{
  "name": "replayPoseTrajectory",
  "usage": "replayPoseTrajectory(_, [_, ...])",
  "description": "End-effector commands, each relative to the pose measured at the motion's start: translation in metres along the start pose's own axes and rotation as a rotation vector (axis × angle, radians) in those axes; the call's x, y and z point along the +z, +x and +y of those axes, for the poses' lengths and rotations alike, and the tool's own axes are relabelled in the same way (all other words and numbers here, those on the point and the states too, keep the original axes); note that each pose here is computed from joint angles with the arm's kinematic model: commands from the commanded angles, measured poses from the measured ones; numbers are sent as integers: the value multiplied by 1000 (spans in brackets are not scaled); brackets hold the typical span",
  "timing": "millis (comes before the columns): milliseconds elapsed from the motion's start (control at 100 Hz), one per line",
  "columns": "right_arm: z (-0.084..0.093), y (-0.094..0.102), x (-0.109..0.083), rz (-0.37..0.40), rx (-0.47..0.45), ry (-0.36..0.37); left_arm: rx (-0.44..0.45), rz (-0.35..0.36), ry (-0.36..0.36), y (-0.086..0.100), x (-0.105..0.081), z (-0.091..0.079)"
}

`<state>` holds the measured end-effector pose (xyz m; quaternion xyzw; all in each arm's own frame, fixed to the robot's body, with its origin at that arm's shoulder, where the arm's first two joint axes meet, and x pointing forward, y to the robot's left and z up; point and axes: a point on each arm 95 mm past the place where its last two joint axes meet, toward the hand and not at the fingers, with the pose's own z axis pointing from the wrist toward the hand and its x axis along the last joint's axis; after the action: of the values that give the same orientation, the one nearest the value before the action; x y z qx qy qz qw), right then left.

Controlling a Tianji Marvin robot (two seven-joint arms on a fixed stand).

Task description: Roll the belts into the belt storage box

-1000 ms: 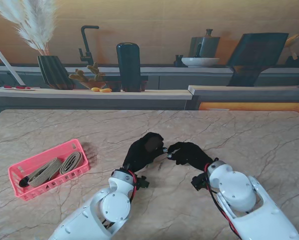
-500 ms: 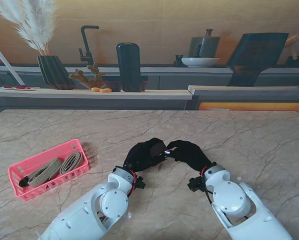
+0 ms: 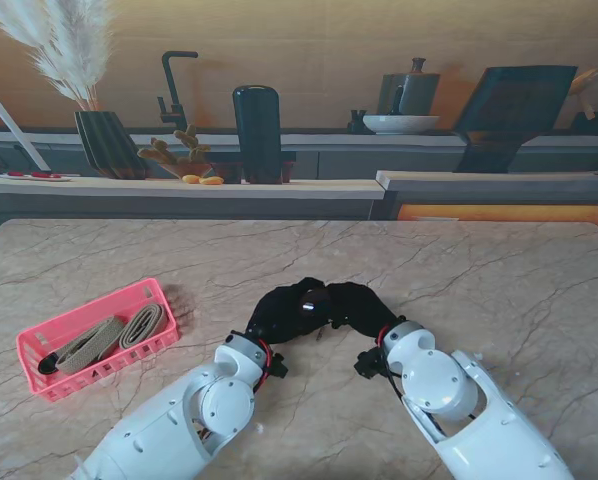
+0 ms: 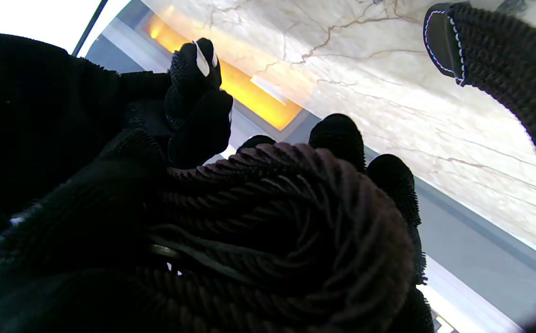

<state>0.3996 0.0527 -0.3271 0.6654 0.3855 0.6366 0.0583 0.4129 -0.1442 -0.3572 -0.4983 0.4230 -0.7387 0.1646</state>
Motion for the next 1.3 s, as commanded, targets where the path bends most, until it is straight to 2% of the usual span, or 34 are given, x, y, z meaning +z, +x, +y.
replayPoseTrajectory(0, [-6,2,1,-3,12,18,-9,13,6,5,0,0])
replayPoseTrajectory(290, [-3,-1,0,-38,101,10,-27,25,9,6,-2,0])
replayPoseTrajectory(430, [4,-6,-3,-51,131,-22,-37,41,16,6,-3,-2])
replayPoseTrajectory(810, [23,-15,-12,-95,345,-150,-63,48,32,7,-7,-8])
replayPoseTrajectory(990, [30,-15,-20,-64,467,-154,-82,33,37,5,-7,-7])
replayPoseTrajectory(1290, [34,-11,-28,17,674,-109,-135,-5,50,-1,-6,-4])
